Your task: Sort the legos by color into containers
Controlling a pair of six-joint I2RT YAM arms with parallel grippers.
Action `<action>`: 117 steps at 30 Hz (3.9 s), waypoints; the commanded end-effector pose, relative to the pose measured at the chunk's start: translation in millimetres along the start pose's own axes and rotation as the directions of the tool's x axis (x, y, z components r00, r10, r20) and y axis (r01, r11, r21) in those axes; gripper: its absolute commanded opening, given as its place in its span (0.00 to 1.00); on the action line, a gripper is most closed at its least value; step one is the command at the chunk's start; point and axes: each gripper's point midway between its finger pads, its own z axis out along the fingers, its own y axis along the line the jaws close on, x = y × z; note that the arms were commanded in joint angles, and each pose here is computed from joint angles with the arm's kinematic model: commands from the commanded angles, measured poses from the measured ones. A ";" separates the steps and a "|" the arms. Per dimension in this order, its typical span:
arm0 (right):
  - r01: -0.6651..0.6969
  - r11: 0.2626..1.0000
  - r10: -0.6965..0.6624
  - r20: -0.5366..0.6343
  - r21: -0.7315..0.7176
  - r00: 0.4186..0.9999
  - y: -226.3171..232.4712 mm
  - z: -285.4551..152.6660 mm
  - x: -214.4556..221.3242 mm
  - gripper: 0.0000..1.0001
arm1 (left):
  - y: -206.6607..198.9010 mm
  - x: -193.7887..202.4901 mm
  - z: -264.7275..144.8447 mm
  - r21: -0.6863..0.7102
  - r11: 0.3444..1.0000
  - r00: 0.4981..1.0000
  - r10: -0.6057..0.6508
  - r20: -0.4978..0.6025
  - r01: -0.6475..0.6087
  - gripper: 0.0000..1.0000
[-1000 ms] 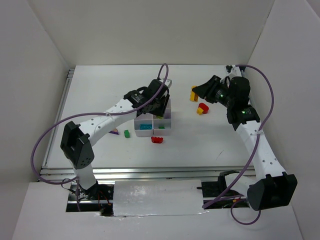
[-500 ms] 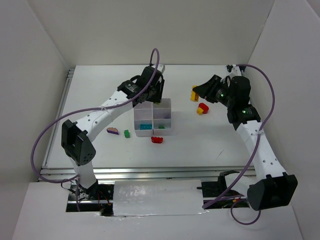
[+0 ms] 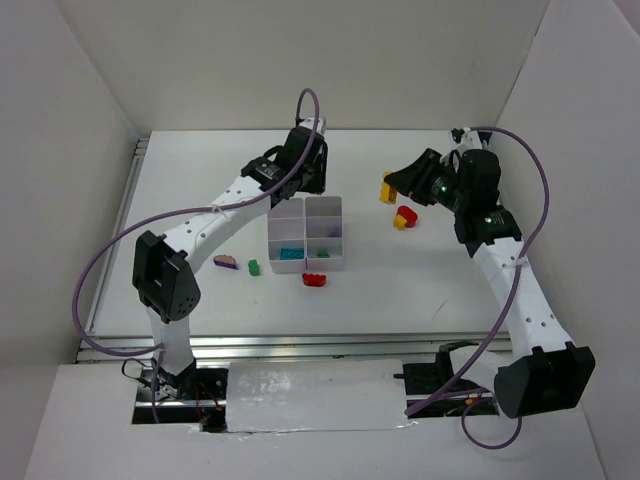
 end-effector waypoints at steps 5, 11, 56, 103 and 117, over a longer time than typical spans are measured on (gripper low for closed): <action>0.017 0.999 -0.018 -0.004 -0.049 1.000 20.4 -4.4 -7.6 0.00 | -6.4 -14.6 -2.0 -0.091 0.993 0.989 -0.059 0.138 0.072 0.00; 0.010 0.998 -0.012 -0.027 -0.068 1.000 25.9 -3.6 -1.6 0.00 | -10.5 10.6 0.6 -0.142 0.985 0.989 -0.083 0.125 0.101 0.00; 0.036 0.994 -0.050 -0.140 -0.104 0.989 45.2 -7.3 33.6 0.00 | -19.4 46.4 36.9 -0.067 0.989 0.985 -0.123 0.120 0.132 0.48; 0.444 0.810 -0.586 -0.487 -0.383 0.648 97.4 160.7 202.1 0.09 | 238.2 29.6 -127.1 -0.454 0.809 0.924 -0.366 0.105 0.373 0.99; 0.488 0.775 -0.632 -0.504 -0.401 0.589 80.6 172.3 216.7 0.20 | 232.6 35.1 -113.1 -0.434 0.827 0.927 -0.372 0.053 0.357 0.99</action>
